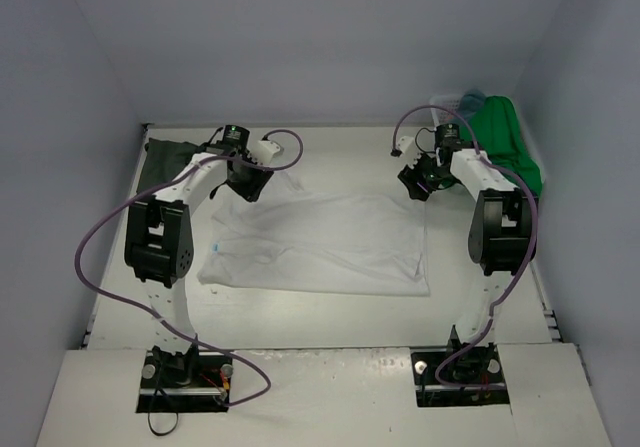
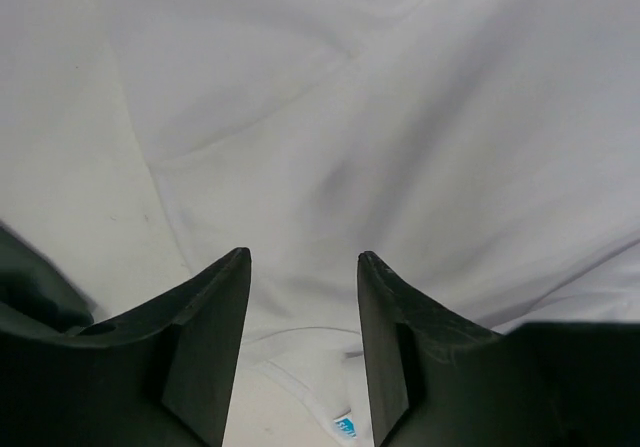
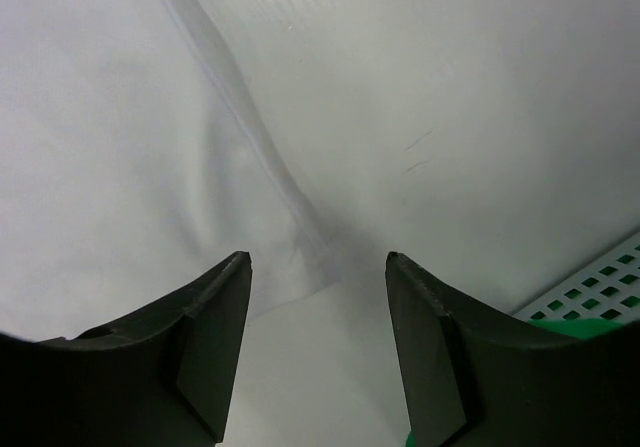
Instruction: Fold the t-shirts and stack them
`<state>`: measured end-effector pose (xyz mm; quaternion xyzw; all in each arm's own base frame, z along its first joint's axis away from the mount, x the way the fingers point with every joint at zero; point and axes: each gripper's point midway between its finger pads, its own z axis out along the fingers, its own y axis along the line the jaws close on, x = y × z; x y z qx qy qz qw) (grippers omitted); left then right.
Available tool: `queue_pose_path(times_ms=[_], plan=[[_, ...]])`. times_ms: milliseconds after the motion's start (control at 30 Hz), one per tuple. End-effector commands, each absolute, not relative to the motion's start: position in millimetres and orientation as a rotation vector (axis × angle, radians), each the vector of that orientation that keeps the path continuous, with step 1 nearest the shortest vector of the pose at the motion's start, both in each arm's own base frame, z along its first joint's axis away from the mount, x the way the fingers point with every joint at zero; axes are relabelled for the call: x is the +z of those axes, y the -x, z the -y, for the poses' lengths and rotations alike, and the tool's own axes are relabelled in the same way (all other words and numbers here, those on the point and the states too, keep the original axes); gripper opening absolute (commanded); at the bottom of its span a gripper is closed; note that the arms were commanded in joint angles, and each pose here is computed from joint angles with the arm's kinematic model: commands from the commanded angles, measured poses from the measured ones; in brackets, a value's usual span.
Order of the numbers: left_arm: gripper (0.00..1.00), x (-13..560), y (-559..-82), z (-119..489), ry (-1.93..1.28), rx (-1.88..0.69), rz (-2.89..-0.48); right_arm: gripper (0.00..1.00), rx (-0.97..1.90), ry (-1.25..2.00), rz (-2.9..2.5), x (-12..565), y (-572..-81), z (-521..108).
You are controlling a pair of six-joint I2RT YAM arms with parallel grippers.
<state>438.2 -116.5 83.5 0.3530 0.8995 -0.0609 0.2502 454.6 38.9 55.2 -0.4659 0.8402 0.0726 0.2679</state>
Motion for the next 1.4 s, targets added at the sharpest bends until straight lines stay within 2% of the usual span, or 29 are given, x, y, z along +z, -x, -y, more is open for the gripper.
queue_pose_path(times_ms=[0, 267, 500, 533, 633, 667, 700, 733, 767, 1067, 1200, 1367], plan=[[0.42, 114, -444, 119, -0.923, -0.181, -2.406, 0.54, 0.158, 1.257, -2.245, 68, -466, -35], [0.51, 116, -446, 118, -0.931, -0.17, -2.405, 0.6, 0.146, 1.314, -2.333, 28, -456, -24], [0.52, 112, -447, 118, -0.941, -0.172, -2.411, 0.59, 0.14, 1.34, -2.357, 16, -454, -21], [0.52, 112, -447, 118, -0.943, -0.172, -2.41, 0.58, 0.144, 1.342, -2.365, 14, -452, -20], [0.52, 111, -448, 117, -0.95, -0.166, -2.409, 0.42, 0.154, 1.357, -2.374, 8, -448, -22], [0.52, 112, -448, 117, -0.952, -0.162, -2.406, 0.32, 0.154, 1.366, -2.376, 7, -446, -22], [0.52, 111, -450, 117, -0.957, -0.157, -2.405, 0.27, 0.157, 1.372, -2.382, 4, -443, -21], [0.52, 110, -451, 116, -0.958, -0.152, -2.406, 0.1, 0.159, 1.378, -2.384, 3, -442, -22], [0.52, 113, -454, 115, -0.954, -0.138, -2.4, 0.04, 0.162, 1.378, -2.389, 1, -440, -22], [0.52, 120, -494, 120, -0.911, -0.111, -2.352, 0.02, 0.202, 1.357, -2.394, -3, -439, -24], [0.52, 145, -533, 128, -0.839, -0.088, -2.23, 0.02, 0.225, 1.356, -2.393, -4, -435, -27], [0.54, 150, -572, 140, -0.845, -0.091, -2.151, 0.01, 0.261, 1.363, -2.396, -7, -423, -31]])
